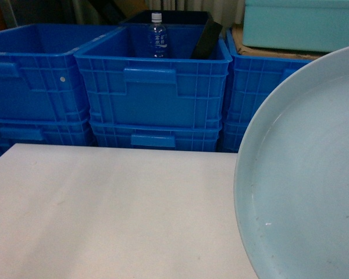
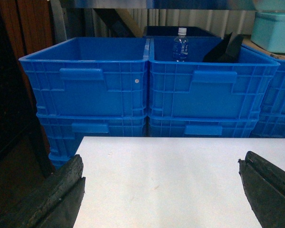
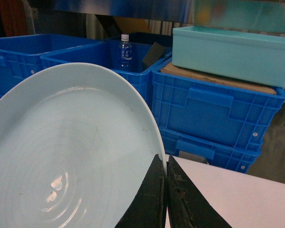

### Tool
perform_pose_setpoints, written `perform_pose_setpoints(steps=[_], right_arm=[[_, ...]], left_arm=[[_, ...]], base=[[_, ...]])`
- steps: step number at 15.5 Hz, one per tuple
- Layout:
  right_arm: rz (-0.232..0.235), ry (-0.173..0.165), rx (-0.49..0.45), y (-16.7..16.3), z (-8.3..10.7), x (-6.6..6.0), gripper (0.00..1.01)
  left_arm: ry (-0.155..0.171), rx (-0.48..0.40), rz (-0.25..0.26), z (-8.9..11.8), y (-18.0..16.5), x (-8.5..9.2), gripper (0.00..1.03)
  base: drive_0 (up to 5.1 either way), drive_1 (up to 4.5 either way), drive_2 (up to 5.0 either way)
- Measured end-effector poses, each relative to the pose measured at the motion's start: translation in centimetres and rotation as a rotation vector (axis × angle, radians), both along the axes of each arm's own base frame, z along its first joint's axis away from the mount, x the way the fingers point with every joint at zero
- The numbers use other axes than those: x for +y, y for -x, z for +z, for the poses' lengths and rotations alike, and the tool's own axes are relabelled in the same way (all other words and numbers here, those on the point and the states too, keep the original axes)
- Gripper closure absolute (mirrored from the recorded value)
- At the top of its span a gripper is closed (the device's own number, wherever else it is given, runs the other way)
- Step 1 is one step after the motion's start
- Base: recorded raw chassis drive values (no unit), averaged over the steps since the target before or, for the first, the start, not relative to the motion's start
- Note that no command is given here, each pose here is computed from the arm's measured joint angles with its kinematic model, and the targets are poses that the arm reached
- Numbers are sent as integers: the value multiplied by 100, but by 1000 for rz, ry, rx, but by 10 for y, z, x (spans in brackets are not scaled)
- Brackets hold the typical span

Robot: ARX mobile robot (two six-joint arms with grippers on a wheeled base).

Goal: Place blue tray on left shelf second layer neatly

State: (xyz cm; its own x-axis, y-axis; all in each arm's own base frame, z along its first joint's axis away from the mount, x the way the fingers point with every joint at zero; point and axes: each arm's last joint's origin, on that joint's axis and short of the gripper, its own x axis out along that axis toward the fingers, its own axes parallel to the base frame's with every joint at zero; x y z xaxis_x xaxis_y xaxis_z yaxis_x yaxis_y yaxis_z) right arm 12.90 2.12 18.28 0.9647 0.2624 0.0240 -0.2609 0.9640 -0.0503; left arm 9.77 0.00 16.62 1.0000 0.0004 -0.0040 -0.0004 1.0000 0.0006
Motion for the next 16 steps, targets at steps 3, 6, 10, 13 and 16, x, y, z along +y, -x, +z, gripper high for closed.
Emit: perform_pose_setpoints(steps=[3,6,10,13,16], right_arm=[[-29,22,-25,0,2,-2,99],[-30,29,-26,0,2,-2,99],[-30,29,-27,0,2,-2,99],[-29,29,-24,0,1,-2,99],[-29,29,-24,0,1,-2,99]], left_arm=[[0,0,0,0,0,0,5],[0,0,0,0,0,0,5],[0,0,0,0,0,0,5],[0,0,2,0,0,0,5],[0,0,2,0,0,0,5]], base=[[0,0,0],[0,0,0],[-44,-44,-44],[-187,-187,-187],[-187,-187,-187]])
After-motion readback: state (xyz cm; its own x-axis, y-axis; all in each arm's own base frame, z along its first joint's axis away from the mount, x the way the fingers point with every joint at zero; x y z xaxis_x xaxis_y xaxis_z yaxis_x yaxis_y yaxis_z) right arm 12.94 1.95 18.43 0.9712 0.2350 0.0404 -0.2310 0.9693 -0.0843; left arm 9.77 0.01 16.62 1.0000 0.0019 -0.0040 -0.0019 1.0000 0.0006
